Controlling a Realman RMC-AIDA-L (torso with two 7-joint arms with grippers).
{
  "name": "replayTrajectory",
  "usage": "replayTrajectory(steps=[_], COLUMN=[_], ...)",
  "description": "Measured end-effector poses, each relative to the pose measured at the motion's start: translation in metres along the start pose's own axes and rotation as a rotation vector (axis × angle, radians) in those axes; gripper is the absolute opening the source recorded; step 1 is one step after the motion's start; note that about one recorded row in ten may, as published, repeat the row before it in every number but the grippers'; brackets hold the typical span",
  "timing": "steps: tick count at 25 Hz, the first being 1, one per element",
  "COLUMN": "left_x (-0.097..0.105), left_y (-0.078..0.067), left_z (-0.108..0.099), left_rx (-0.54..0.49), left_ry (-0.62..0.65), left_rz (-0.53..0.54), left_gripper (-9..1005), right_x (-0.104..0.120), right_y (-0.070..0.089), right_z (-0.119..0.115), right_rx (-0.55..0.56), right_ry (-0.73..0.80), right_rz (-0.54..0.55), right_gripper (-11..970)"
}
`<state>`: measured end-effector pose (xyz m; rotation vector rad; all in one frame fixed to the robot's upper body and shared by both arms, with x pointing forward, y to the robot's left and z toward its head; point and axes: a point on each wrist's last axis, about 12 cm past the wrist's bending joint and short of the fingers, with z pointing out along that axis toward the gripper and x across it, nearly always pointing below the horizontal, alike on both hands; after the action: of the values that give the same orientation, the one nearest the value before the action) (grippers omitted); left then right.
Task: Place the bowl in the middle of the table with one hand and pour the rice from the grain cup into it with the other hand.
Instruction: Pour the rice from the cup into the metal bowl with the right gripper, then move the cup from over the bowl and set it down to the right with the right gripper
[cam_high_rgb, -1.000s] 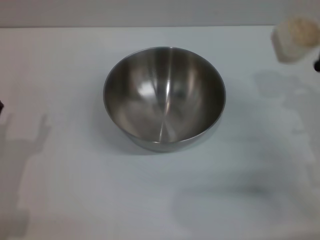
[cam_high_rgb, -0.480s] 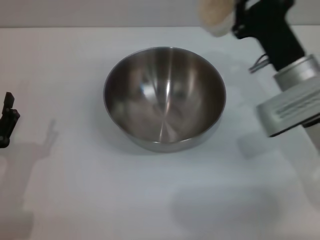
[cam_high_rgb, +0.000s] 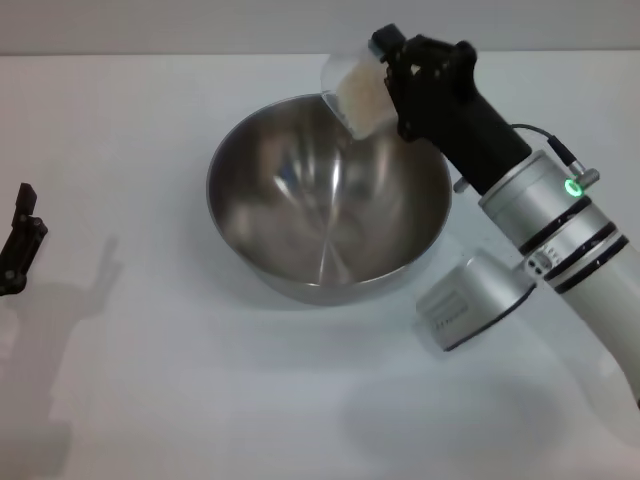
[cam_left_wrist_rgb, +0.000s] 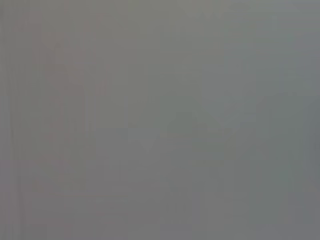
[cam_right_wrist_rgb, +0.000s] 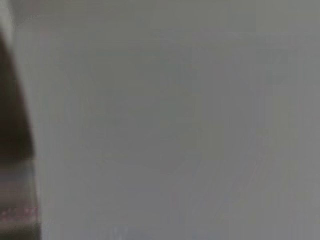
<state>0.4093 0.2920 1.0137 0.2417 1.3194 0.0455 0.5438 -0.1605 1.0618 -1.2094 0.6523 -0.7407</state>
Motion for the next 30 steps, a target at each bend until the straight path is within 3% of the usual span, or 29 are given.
replayTrajectory(steps=[4, 6, 12, 22, 23, 30], left_x=[-0.001, -0.002, -0.002, -0.002, -0.002, -0.001], left_y=[-0.002, -0.002, -0.002, -0.003, -0.003, -0.004], left_z=[0.005, 0.006, 0.007, 0.009, 0.009, 0.010], left_rx=[0.005, 0.005, 0.007, 0.010, 0.011, 0.017], left_ry=[-0.014, -0.015, -0.019, -0.021, -0.021, -0.009], left_rz=[-0.005, -0.006, -0.007, -0.008, -0.008, -0.008], left_gripper=[845, 845, 845, 844, 844, 844], right_x=[-0.008, -0.008, -0.014, -0.022, -0.024, -0.027], right_y=[0.002, 0.002, 0.004, 0.009, 0.010, 0.012], right_z=[-0.002, -0.002, -0.002, 0.000, 0.001, 0.004], right_rx=[-0.001, 0.000, -0.002, -0.015, -0.020, -0.030], right_ry=[-0.057, -0.062, -0.104, -0.136, -0.146, -0.164], right_rz=[-0.249, -0.283, -0.581, -0.826, -0.903, -0.990], right_gripper=[3, 3, 4, 4, 3, 3])
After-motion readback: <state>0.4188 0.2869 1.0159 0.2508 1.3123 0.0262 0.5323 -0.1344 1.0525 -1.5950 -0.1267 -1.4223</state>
